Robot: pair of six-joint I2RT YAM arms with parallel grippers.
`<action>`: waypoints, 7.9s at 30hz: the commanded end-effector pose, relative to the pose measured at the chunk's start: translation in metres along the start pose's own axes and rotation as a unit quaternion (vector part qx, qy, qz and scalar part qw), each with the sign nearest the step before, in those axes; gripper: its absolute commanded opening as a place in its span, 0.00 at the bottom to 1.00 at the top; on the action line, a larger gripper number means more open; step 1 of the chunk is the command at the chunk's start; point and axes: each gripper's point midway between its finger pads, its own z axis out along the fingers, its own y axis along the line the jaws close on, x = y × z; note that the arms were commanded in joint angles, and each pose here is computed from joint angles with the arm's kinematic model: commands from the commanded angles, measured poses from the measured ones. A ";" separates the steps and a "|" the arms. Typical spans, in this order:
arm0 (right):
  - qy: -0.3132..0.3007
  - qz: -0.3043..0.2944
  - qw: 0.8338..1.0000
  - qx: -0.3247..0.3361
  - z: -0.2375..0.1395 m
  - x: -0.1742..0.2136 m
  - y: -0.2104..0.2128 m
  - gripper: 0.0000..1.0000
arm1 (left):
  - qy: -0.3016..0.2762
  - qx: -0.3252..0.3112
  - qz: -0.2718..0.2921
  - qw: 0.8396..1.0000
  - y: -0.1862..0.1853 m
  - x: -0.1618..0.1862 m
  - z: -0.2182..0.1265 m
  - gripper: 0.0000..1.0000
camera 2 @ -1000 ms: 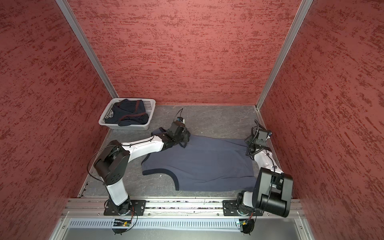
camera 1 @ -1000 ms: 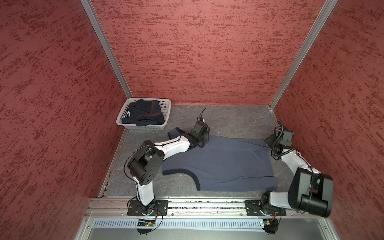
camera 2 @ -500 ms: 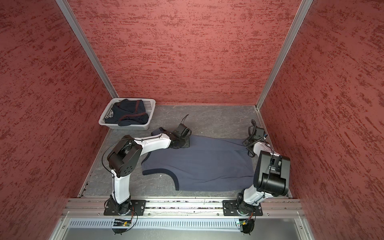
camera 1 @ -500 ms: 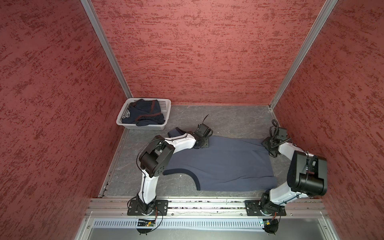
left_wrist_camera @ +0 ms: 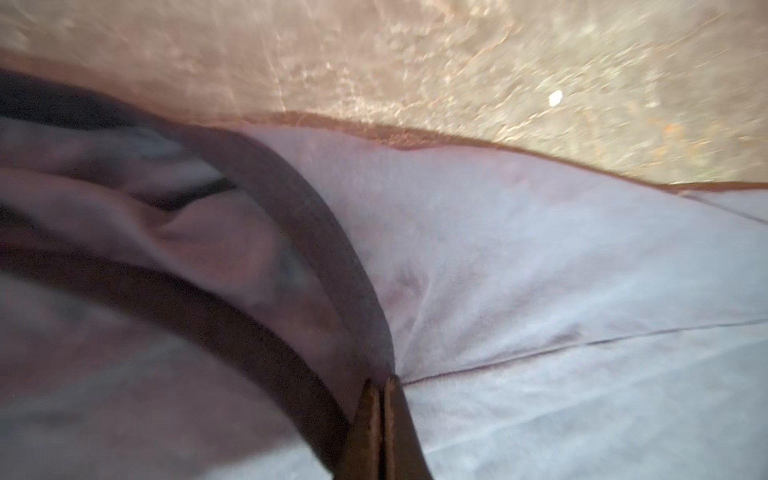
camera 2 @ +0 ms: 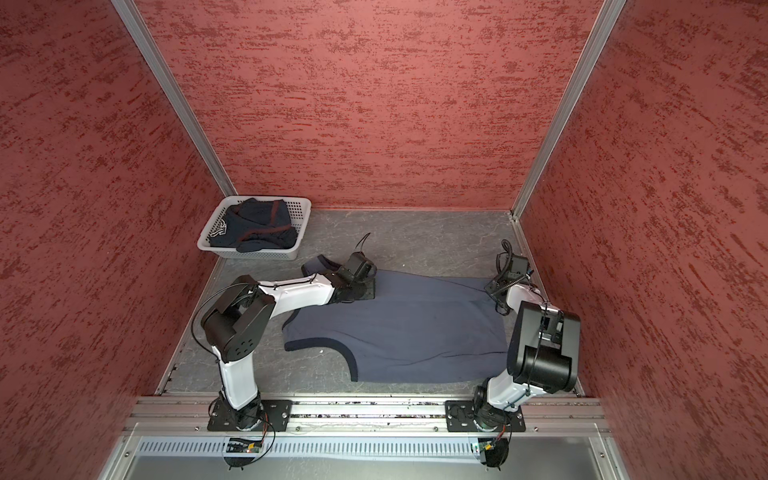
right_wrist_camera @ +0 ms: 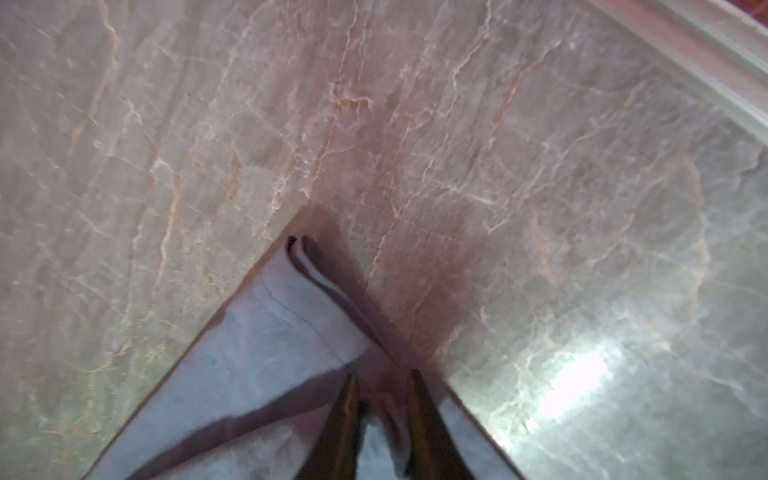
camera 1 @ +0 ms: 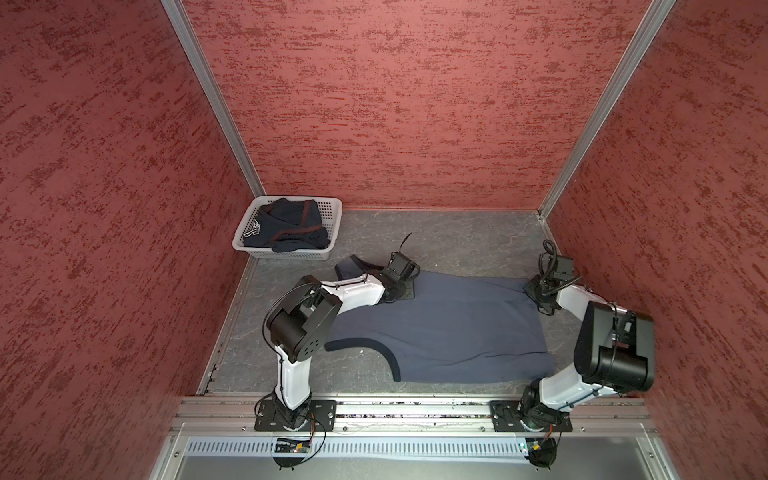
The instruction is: Fold and stack the tank tops
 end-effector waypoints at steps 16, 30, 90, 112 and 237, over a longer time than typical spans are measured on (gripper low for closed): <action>-0.026 0.029 0.999 0.011 -0.018 0.012 -0.019 0.16 | -0.018 0.015 -0.020 1.000 0.003 0.015 -0.013 0.02; -0.101 0.021 0.994 0.033 -0.067 -0.021 -0.021 0.51 | -0.053 0.009 -0.012 0.998 -0.001 -0.006 -0.050 0.20; -0.002 -0.088 0.982 -0.169 -0.061 0.022 0.091 0.59 | -0.015 -0.026 -0.029 0.999 -0.003 0.006 -0.048 0.35; 0.052 -0.022 0.998 -0.015 0.034 0.033 0.033 0.55 | 0.080 -0.043 -0.025 0.996 0.024 0.069 0.004 0.41; 0.116 -0.392 0.886 -0.221 -0.092 0.292 0.246 0.59 | -0.074 -0.194 -0.221 0.953 0.226 -0.042 -0.043 0.52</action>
